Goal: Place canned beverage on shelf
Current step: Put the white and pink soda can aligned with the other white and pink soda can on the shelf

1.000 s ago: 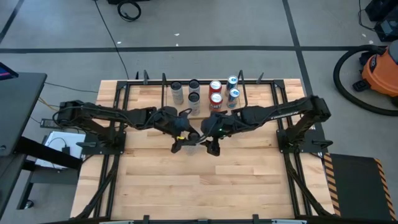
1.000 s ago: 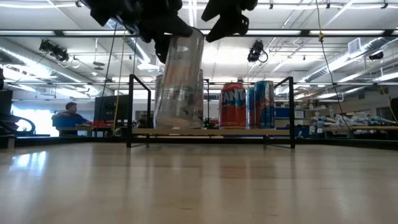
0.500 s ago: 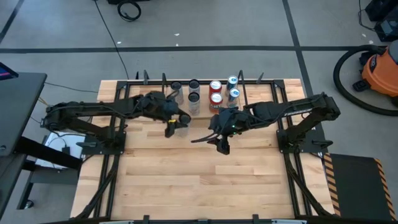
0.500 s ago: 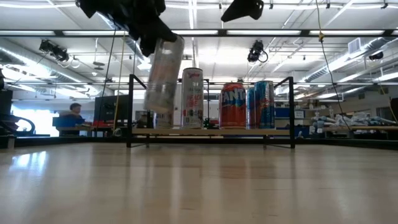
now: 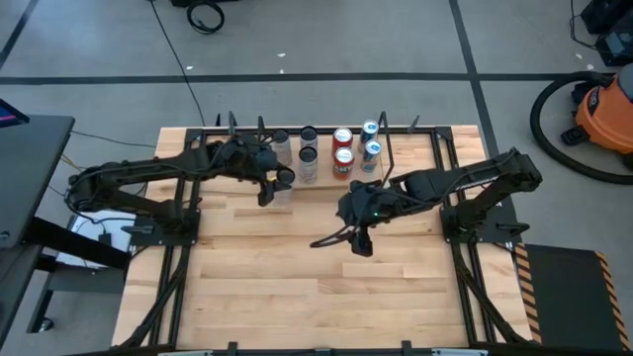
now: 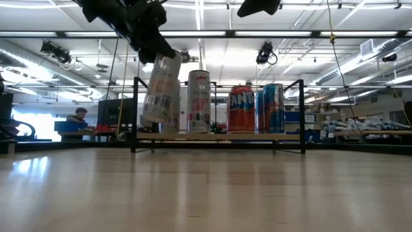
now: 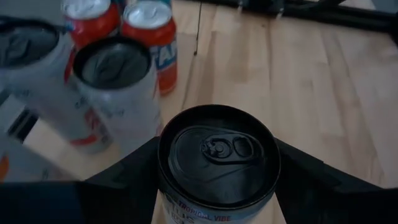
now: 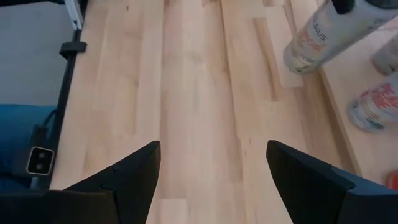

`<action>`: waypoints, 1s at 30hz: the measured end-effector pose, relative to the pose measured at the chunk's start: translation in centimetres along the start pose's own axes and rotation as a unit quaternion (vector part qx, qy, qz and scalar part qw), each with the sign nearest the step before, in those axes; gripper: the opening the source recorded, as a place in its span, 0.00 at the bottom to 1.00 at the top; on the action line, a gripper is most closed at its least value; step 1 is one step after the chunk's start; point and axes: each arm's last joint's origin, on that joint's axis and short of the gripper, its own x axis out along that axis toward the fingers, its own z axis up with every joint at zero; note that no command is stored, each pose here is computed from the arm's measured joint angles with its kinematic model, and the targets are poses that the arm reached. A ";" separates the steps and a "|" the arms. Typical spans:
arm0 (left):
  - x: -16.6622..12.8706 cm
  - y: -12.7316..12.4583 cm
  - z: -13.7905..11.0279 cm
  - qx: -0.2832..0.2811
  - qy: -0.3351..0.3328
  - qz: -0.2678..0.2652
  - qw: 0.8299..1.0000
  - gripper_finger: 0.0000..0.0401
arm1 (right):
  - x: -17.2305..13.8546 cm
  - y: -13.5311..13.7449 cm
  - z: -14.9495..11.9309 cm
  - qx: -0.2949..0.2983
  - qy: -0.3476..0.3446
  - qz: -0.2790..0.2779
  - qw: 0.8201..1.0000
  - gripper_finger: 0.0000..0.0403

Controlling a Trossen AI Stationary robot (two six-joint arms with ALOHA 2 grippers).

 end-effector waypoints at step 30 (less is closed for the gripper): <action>-1.8 2.0 -4.6 -0.038 -0.145 0.044 0.988 0.64 | -0.1 0.9 -0.1 0.003 -0.013 -0.012 1.000 0.75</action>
